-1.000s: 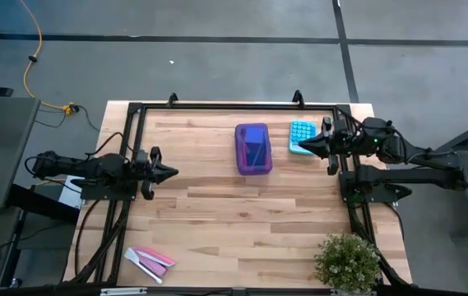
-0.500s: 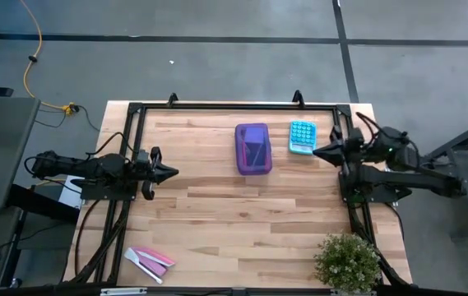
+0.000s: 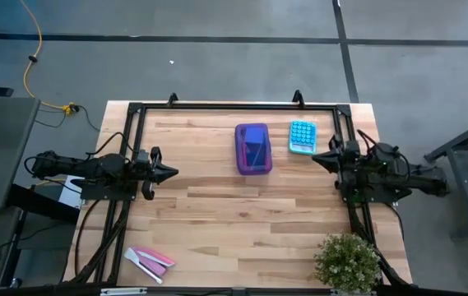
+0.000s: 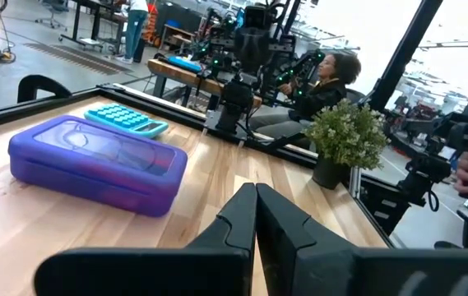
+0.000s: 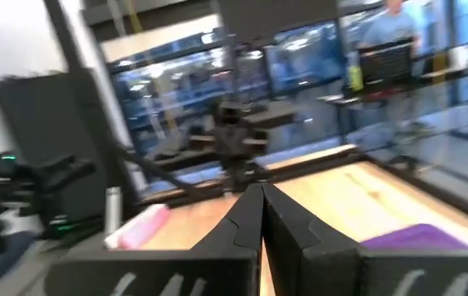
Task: Pack school essentials
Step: Return to Home Position
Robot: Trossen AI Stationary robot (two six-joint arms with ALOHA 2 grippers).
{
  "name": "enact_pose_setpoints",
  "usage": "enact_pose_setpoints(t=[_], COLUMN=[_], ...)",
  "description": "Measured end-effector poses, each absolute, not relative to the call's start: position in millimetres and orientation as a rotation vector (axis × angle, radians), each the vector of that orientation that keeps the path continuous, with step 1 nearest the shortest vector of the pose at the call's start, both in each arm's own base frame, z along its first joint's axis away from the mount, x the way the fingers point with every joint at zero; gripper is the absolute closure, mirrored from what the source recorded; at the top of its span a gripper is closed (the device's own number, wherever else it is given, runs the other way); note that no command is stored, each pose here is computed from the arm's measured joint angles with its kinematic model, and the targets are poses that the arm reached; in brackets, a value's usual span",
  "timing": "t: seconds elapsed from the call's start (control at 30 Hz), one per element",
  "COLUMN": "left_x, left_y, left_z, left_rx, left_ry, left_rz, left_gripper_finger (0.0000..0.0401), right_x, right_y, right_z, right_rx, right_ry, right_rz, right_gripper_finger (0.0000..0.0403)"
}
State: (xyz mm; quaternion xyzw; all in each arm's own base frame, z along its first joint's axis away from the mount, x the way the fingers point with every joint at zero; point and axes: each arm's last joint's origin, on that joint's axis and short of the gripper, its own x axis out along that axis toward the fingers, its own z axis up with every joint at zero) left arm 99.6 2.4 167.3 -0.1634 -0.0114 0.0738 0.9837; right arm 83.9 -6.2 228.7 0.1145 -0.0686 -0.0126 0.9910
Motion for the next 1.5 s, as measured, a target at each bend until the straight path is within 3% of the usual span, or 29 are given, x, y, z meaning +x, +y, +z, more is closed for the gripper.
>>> enact_pose_setpoints(t=[0.33, 1.03, 1.33, 1.5], left_x=[100, 100, 100, 100], left_y=[2, 2, 2, 2], left_z=[168, 168, 168, 168], left_rx=[-0.329, -0.329, -0.329, -0.329], left_ry=[-0.025, -0.024, -0.024, -0.024], left_rz=[0.148, 0.147, 0.148, 0.148], left_gripper_finger=[0.0401, 0.04, 0.04, 0.04], right_x=[77, 94, 95, 95], right_y=[-10, -12, -12, -12], right_z=[218, 173, 172, 172], right_rx=[0.155, 0.095, 0.382, 0.403], right_ry=[-0.023, 0.021, 0.005, 0.003], right_rz=[-0.178, -0.225, -0.229, -0.229], right_gripper_finger=[0.0403, 0.0403, 0.0403, 0.0403])
